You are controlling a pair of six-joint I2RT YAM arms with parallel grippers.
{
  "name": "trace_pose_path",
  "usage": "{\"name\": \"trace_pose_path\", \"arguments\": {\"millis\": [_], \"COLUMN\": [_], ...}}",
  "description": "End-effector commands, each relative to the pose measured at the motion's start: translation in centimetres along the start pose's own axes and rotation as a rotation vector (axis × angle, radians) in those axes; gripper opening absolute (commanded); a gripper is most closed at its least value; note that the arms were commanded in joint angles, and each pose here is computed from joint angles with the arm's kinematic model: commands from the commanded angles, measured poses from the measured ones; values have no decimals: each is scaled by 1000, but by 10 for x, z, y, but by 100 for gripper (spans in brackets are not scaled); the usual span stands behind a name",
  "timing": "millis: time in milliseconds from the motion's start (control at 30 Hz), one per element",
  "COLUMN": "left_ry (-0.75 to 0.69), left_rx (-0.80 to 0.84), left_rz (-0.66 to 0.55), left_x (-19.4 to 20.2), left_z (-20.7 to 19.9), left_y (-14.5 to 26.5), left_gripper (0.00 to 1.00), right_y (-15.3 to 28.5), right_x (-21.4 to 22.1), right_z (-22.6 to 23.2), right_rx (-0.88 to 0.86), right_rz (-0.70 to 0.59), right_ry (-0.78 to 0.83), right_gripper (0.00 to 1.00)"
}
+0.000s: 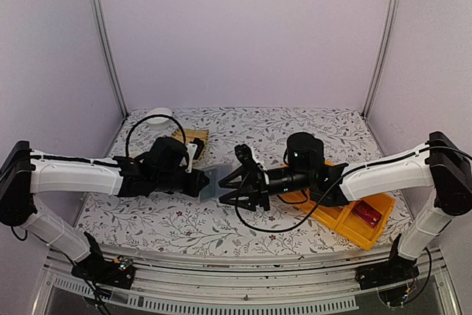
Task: Take the credit cards out of the card holder
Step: Remove the credit card from the card slot.
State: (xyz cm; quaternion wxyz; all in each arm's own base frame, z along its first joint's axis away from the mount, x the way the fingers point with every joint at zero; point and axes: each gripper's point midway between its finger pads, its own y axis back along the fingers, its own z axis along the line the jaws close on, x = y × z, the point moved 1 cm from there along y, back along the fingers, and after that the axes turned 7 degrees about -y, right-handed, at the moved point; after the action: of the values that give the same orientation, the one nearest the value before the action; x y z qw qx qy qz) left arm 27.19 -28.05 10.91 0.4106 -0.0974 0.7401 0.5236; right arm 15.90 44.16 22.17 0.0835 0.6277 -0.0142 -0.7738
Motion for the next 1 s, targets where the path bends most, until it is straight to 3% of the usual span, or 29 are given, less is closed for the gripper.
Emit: {"name": "trace_pose_path", "arguments": {"millis": [0, 233, 433, 733, 967], "left_ry": [31, -113, -202, -318, -349], "left_rx": [336, 646, 812, 925, 905], "left_rz": [-269, -512, -701, -784, -806], "left_x": [-46, -53, -57, -44, -43], "left_z": [-36, -71, -87, -99, -98], "left_y": [37, 103, 152, 178, 183], "left_gripper": [0, 0, 0, 0, 0], "right_y": [17, 22, 18, 26, 39], "right_x": [-25, -23, -37, -42, -49], "right_z": [-2, -23, -19, -13, -23], "right_rx": [-9, 31, -27, -84, -34], "right_rz": [-94, -83, -40, -16, 17], "right_ry": [-8, -109, -147, -199, -195], "right_gripper": [46, 45, 34, 29, 29]}}
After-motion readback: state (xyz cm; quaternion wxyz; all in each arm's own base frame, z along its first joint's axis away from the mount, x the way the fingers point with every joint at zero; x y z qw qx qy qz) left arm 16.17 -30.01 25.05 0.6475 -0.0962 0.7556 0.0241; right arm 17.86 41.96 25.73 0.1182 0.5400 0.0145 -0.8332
